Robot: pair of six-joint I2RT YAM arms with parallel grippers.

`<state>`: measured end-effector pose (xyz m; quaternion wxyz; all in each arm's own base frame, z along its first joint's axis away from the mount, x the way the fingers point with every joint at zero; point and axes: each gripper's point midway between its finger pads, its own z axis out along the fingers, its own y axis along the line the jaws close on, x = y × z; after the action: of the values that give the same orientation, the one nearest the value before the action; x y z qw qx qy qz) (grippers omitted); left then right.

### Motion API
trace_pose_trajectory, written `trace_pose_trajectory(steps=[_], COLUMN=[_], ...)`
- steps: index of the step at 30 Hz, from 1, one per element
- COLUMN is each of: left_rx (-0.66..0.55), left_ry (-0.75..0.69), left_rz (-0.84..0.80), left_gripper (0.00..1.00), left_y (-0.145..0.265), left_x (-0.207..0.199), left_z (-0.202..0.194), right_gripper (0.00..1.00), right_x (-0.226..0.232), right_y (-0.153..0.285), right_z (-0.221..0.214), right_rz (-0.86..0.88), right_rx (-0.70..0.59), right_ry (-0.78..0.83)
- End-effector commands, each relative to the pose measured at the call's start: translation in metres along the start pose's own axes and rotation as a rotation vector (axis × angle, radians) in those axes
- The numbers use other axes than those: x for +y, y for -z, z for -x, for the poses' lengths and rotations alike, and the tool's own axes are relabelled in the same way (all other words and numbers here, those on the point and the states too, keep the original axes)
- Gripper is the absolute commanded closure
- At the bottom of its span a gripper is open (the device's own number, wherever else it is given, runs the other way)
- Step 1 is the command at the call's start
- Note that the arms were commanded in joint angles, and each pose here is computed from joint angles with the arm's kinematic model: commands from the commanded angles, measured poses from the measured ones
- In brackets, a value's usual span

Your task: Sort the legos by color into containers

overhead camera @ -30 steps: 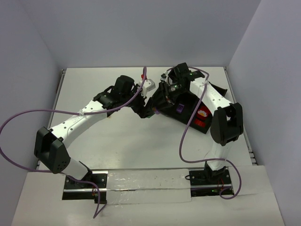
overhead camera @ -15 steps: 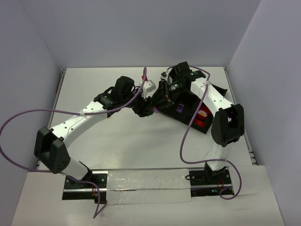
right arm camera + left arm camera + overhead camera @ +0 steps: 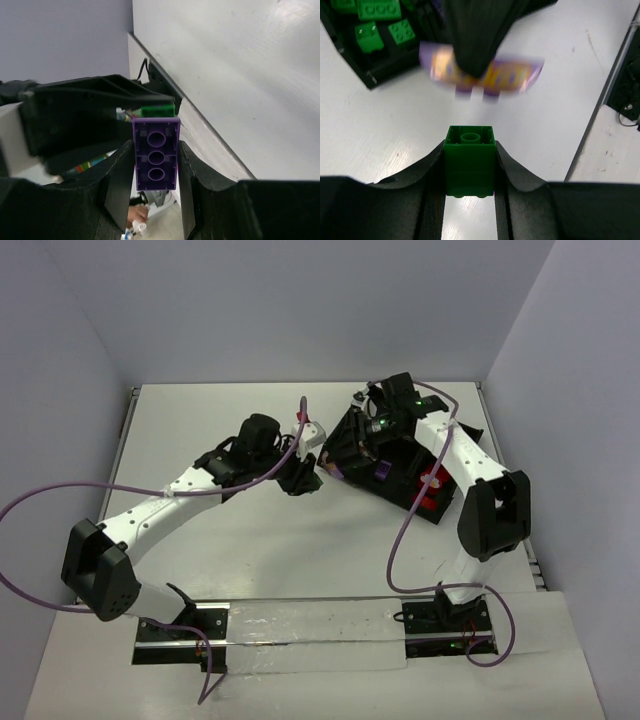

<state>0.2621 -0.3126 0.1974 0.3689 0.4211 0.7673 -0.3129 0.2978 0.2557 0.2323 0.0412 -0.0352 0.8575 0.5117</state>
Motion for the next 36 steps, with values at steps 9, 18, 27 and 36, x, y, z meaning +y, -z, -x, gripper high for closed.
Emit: trace_pose_trajectory(steps=[9, 18, 27, 36], left_rx=[-0.099, -0.136, -0.142, -0.005], left_ry=[0.112, 0.329, 0.338, 0.372], left_rz=[0.115, 0.287, 0.306, 0.429], left_gripper=[1.0, 1.0, 1.0, 1.0], left_y=[0.023, 0.023, 0.023, 0.004], left_x=[0.015, 0.043, 0.047, 0.071], left_z=[0.015, 0.036, 0.035, -0.01], right_gripper=[1.0, 0.98, 0.41, 0.29], right_x=[-0.094, -0.163, -0.182, -0.149], right_y=[0.08, 0.119, 0.113, 0.127], right_z=[0.068, 0.09, 0.107, 0.102], right_rz=[-0.566, -0.895, -0.939, -0.903], right_rx=[-0.543, -0.733, -0.678, -0.727], right_ry=[-0.13, -0.179, -0.162, -0.057])
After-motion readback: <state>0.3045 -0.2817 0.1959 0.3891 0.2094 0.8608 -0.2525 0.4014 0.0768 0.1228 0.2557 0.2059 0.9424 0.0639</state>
